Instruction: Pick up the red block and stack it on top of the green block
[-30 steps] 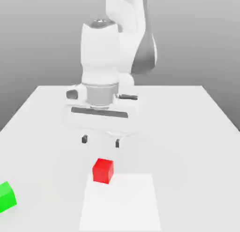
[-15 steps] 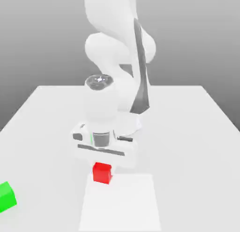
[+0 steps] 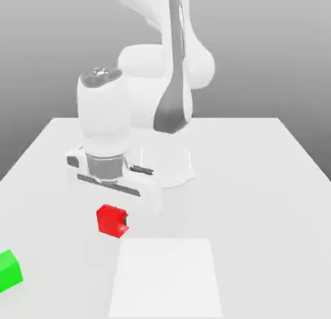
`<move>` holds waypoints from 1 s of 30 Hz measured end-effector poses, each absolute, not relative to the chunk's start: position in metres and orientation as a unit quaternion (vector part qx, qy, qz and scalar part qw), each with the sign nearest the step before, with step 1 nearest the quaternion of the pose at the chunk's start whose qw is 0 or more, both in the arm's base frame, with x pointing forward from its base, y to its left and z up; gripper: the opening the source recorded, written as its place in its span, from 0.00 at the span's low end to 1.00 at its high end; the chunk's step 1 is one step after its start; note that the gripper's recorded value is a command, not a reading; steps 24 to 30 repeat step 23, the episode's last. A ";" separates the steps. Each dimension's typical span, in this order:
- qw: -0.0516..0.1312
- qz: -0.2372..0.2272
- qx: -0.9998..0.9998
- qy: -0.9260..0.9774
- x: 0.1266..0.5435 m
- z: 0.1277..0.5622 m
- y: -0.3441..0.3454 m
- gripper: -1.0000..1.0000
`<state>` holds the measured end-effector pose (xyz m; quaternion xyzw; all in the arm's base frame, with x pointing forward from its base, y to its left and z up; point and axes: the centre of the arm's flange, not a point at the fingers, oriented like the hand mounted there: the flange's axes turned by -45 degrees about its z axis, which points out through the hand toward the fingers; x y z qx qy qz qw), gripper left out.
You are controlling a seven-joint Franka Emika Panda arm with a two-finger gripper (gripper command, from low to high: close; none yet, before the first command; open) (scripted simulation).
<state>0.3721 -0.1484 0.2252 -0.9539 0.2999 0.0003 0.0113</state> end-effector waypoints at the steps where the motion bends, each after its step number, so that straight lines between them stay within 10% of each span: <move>1: 0.012 0.000 -0.947 0.320 0.378 0.227 -0.163 0.00; 14: 0.001 -0.001 -0.868 0.497 0.405 0.195 -0.321 0.00; 15: 0.000 0.000 -0.868 0.497 0.404 0.186 -0.322 1.00; 30: 0.000 0.000 -0.868 0.497 0.405 0.197 -0.322 1.00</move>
